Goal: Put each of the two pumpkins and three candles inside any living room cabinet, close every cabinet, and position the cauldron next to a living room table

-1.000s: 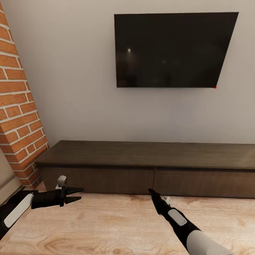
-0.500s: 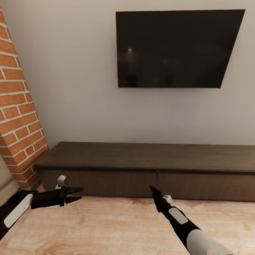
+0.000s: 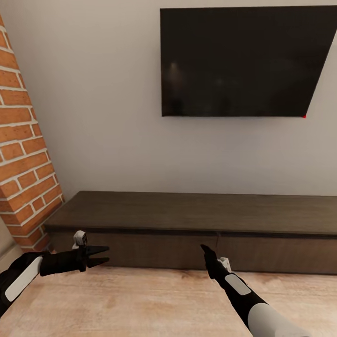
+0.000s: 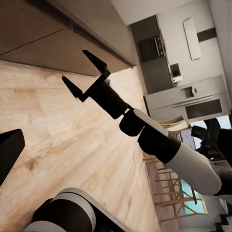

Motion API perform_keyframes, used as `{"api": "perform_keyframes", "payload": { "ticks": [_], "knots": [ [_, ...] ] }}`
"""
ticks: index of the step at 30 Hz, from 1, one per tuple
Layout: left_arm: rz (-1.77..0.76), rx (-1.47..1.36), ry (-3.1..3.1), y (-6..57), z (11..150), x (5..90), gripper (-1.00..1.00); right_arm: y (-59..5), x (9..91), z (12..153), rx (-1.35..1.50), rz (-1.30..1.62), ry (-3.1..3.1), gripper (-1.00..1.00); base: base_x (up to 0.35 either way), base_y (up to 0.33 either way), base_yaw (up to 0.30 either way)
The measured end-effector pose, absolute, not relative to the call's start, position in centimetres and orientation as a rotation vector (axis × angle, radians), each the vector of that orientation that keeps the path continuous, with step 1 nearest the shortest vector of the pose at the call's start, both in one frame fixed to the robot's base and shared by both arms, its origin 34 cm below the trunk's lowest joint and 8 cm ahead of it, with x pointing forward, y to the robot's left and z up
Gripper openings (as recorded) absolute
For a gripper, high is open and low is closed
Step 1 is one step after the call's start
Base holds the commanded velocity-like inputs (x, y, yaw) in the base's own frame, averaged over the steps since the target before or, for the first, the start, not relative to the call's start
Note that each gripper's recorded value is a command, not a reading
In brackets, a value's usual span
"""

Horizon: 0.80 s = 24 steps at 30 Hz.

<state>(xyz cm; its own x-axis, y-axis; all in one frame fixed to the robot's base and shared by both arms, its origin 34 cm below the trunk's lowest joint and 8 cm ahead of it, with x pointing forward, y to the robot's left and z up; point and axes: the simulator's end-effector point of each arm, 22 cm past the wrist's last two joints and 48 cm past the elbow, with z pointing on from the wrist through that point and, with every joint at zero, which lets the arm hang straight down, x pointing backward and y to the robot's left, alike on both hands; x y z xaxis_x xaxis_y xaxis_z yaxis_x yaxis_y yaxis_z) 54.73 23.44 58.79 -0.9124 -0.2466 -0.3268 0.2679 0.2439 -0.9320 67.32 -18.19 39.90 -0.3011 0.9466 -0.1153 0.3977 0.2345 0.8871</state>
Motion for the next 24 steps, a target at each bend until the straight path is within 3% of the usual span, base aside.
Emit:
{"api": "perform_keyframes", "payload": {
  "ticks": [24],
  "knots": [
    [-1.715, 0.006, 2.121, 23.4, 58.3, 54.7, 1.0, -18.3, 68.3, 42.1, 1.193, 1.11, 1.731, 1.0, 0.068, 0.076, -0.013]
  ]
}}
